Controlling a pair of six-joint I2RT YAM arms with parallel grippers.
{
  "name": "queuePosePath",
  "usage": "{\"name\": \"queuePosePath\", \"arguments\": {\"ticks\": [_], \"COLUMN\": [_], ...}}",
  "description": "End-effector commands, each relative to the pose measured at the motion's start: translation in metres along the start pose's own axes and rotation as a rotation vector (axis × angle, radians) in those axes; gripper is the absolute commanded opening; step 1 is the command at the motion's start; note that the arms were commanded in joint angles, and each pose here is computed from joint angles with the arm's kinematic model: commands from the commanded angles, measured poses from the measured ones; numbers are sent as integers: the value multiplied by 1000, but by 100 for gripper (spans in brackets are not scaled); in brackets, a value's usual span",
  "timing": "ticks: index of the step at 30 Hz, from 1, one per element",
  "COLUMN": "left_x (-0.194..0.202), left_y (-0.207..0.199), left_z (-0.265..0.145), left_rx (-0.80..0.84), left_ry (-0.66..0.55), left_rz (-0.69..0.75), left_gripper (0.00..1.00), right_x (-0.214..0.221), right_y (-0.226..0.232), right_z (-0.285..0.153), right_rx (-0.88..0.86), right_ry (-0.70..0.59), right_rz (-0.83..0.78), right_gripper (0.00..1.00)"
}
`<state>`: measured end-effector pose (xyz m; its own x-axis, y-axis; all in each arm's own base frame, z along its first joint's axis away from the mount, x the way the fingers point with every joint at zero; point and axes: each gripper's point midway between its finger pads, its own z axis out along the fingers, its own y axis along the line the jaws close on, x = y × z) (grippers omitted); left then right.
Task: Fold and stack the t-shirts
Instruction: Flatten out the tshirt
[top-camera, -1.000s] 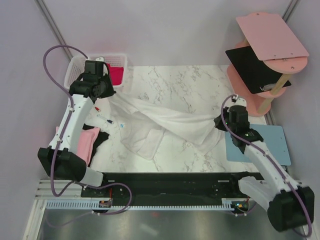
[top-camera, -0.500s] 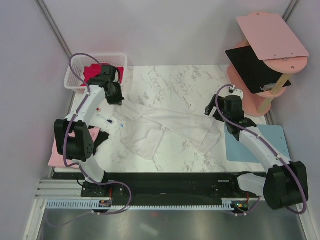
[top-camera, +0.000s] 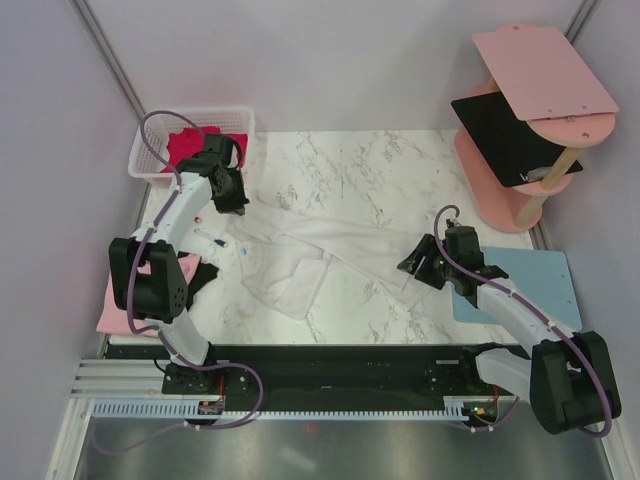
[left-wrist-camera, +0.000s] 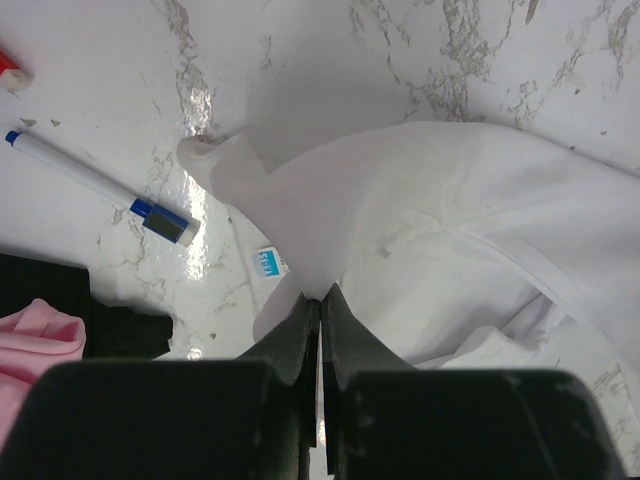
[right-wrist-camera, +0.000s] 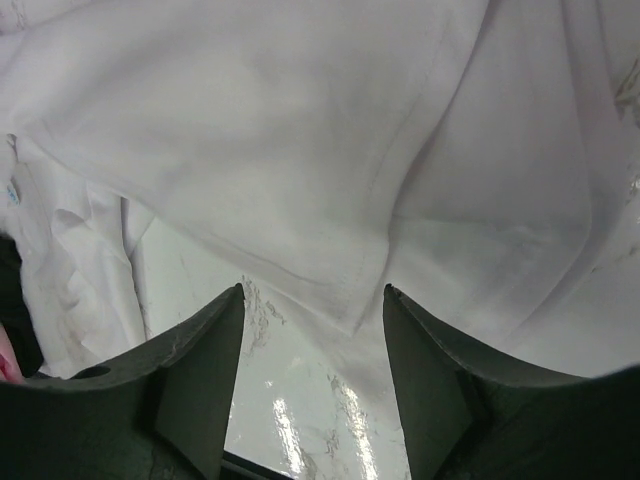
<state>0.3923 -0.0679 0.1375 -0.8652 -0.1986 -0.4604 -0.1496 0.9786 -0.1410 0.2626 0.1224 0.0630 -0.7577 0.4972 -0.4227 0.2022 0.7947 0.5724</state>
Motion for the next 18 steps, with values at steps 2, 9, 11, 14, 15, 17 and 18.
{"name": "queuePosePath", "arguments": {"ticks": [2,9,11,14,15,17,18], "left_x": [-6,-5,-5,-5,-5,-4,-4], "left_y": [-3,-3,-3,-3,-2,-2,-1], "left_z": [-9,-5,-4,-5,-4,-3,-3], "left_rx": [23,23,23,22,21,18,16], "left_ry": [-45,-37,-37,-37,-36,-34,-34], "left_rz": [-20,-20,-20,-20,-19,-17,-19], "left_gripper": [2,2,2,2,2,2,2], "right_x": [23,42,40,39,39,38,38], "right_y": [-2,-16,-15,-13,-12,-10,-9], "right_z": [1,8,11,15,16,18,19], "right_rx": [-32,-16,-22,-34,-38,-44,-46], "right_ry": [77,126,118,115,117,119,120], "right_rz": [63,91,93,96,98,96,97], "right_gripper": [65,51,51,49,47,46,46]}}
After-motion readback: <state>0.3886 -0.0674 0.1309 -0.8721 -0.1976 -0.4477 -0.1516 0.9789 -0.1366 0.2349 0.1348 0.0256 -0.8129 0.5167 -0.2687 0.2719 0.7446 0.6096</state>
